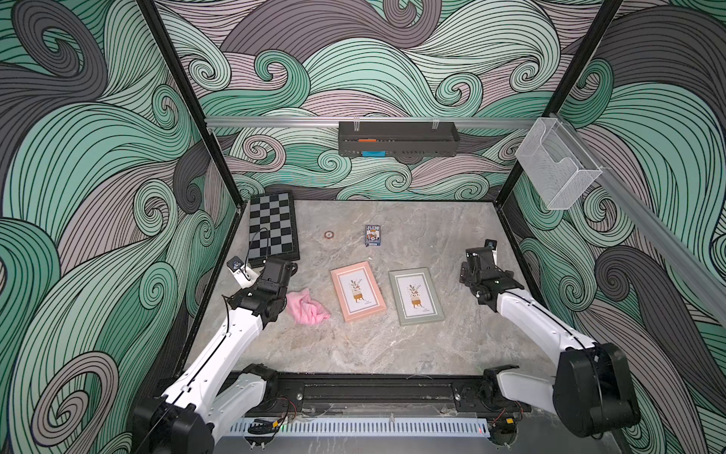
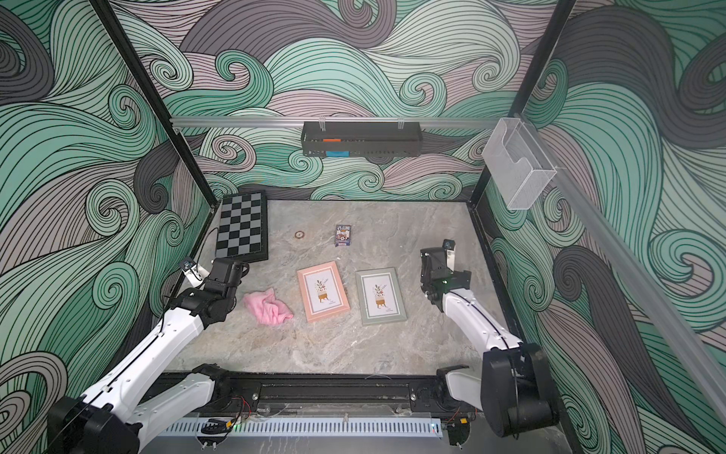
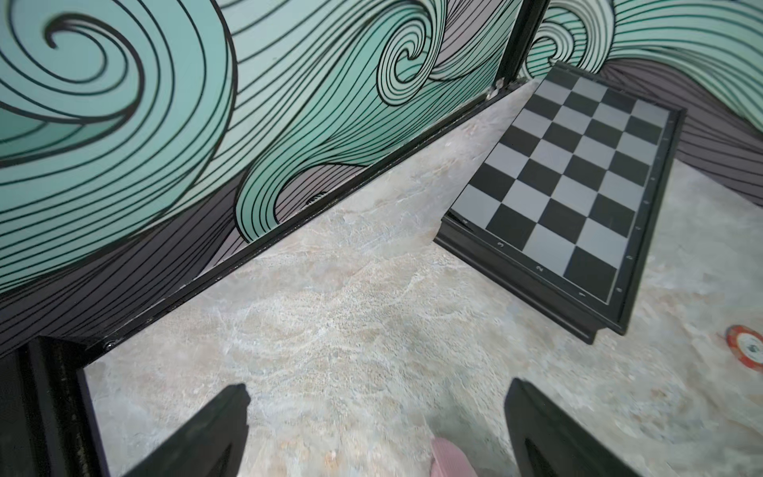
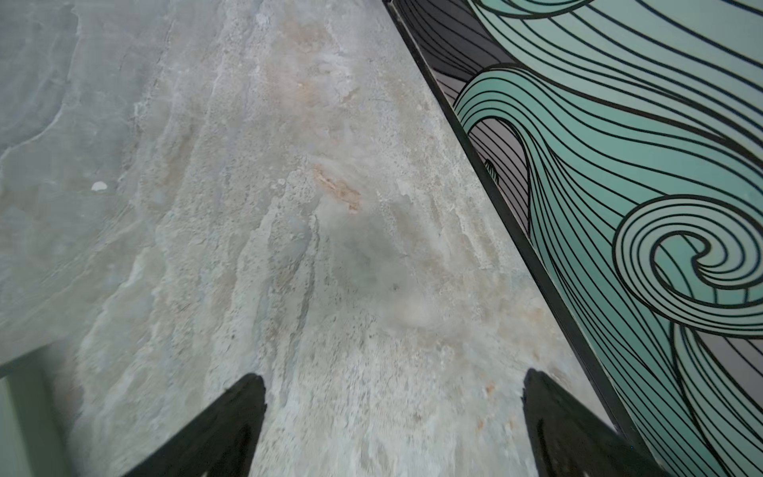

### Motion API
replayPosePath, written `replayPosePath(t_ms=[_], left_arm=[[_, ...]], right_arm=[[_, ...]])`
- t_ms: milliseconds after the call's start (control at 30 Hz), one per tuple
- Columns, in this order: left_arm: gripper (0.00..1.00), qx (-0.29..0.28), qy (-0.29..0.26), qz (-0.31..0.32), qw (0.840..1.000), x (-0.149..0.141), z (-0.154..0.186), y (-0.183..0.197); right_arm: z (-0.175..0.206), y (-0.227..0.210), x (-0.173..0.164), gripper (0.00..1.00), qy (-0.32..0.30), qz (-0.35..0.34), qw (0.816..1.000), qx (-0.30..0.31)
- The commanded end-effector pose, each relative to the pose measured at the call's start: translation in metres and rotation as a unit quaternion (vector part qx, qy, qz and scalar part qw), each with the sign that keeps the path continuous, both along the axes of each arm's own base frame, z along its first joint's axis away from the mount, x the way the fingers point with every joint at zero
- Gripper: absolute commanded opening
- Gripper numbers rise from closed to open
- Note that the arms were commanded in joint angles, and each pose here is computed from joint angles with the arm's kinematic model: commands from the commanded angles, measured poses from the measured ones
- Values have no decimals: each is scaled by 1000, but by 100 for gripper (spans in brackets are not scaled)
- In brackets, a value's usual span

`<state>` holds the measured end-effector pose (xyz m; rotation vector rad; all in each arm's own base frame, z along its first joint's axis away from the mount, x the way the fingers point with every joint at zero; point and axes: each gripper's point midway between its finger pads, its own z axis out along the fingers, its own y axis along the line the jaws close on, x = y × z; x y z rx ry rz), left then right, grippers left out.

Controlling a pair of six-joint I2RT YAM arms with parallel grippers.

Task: Wipe the picture frame with a cloth
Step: Reset both arms

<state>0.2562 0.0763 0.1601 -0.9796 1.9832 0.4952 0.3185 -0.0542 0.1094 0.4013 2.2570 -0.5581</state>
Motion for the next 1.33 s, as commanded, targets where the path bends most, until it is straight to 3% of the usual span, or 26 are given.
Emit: replayPosePath(t_ms=[0,100,233,333,433,533,600,633,700,800,867,933,1300], left_arm=[[99,-16,-44,-12,999,29,-1,10],[98,-19,-61,-21,998,40,-17,23],[99,35,-40,-4,999,42,-17,40],[99,65,-2,-30,997,52,-25,41],[99,67,-6,-98,993,77,-47,27],[99,79,-33,-151,985,99,-46,13],[99,96,-48,-176,979,109,-43,9],[99,99,-63,-195,974,113,-47,4],[99,109,-61,-296,947,129,-61,-25],[98,99,-55,-335,935,133,-74,-38],[99,105,-65,-324,938,138,-70,-34],[98,75,-41,-322,943,136,-75,-32],[98,70,-45,-324,942,138,-75,-31]], right_arm=[[24,9,44,99,-114,44,992,-11],[1,16,57,99,-92,68,993,-14],[12,30,73,99,-175,114,978,-15],[2,49,77,99,-203,183,962,-4],[-3,61,75,99,-198,226,954,18],[-8,67,73,99,-230,252,940,15],[-10,69,72,99,-206,252,945,21],[-11,69,72,99,-207,252,945,20],[-9,69,74,99,-219,252,943,15],[-10,68,74,99,-214,251,944,18],[-10,68,75,99,-212,251,944,19],[-10,68,75,99,-214,252,944,21],[-12,69,77,99,-208,259,943,32]])
